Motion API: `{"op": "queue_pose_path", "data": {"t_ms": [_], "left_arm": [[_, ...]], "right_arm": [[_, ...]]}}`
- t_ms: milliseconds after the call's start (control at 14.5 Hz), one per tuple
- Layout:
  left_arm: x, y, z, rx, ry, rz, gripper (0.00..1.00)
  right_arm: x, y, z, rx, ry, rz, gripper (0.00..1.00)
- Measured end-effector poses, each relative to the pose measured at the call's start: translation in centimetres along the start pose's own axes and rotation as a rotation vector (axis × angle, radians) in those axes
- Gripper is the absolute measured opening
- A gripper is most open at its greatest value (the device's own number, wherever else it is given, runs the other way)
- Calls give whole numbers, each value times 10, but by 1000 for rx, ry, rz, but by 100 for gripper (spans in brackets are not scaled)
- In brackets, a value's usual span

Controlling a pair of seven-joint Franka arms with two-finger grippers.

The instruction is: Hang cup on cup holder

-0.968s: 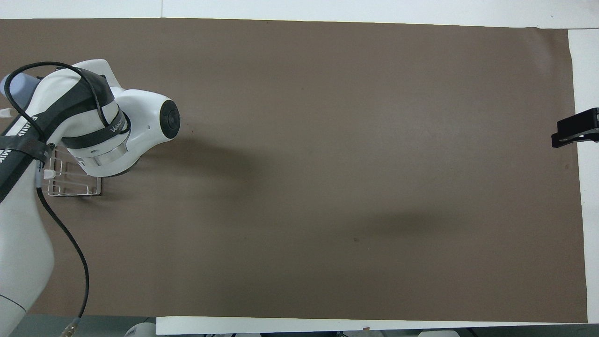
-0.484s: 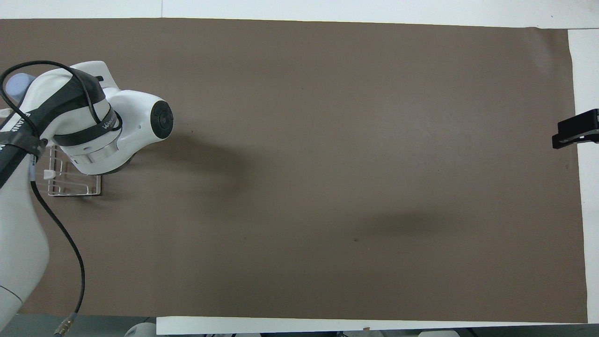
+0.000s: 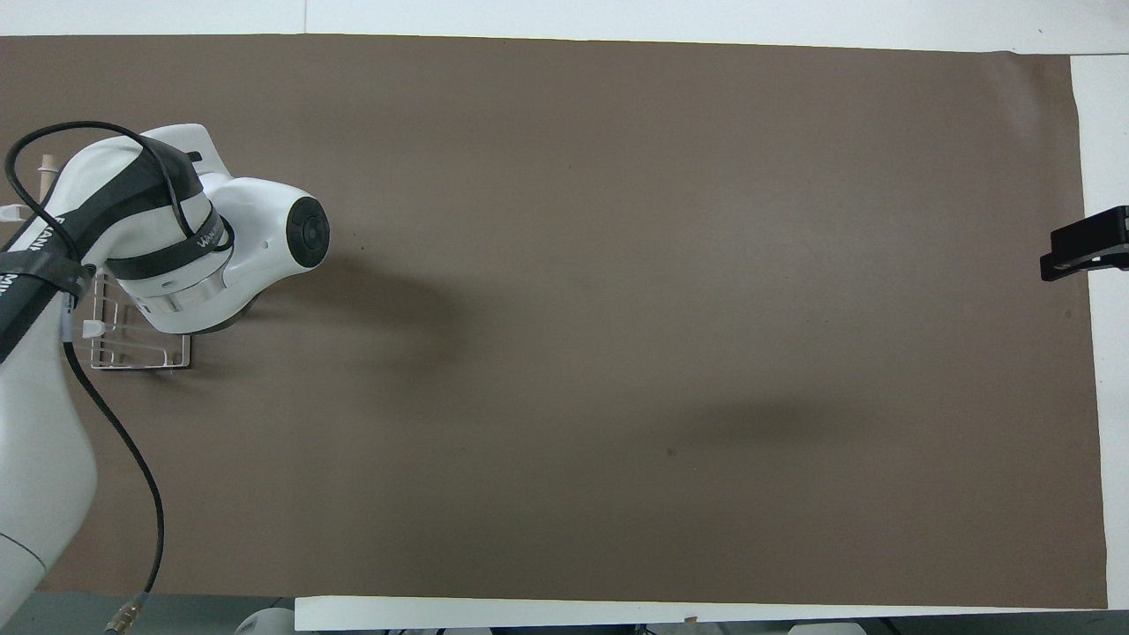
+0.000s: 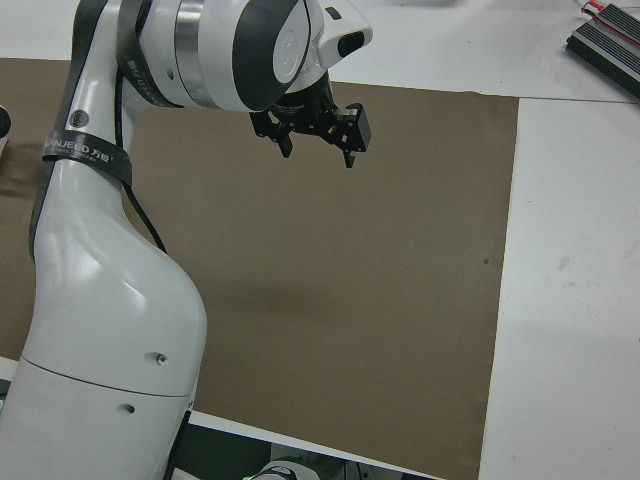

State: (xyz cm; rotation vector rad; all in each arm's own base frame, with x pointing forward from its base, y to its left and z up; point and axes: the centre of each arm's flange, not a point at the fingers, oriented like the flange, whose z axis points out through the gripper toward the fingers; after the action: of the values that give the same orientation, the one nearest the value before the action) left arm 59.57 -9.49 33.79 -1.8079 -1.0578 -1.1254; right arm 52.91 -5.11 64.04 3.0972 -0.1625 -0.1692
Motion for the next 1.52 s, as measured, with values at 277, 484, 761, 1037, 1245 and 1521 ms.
{"op": "queue_pose_path", "data": {"t_ms": [277, 484, 761, 1037, 1245, 1521], "left_arm": [[10, 3, -6, 21, -62, -8, 100], [61, 13, -25, 32, -185, 0, 100], [125, 10, -48, 18, -303, 30, 100], [148, 0, -62, -9, -503, 128, 100], [160, -7, -81, -96, -729, 211, 100], [197, -42, -79, -248, -953, 395, 100]], "right_arm": [[0, -4, 0, -1, 0, -7, 100], [0, -5, 0, -1, 0, -8, 100], [0, -5, 0, -1, 0, -8, 100], [0, -5, 0, -1, 0, -8, 100], [0, -5, 0, -1, 0, -8, 100], [0, -5, 0, -1, 0, -9, 100]]}}
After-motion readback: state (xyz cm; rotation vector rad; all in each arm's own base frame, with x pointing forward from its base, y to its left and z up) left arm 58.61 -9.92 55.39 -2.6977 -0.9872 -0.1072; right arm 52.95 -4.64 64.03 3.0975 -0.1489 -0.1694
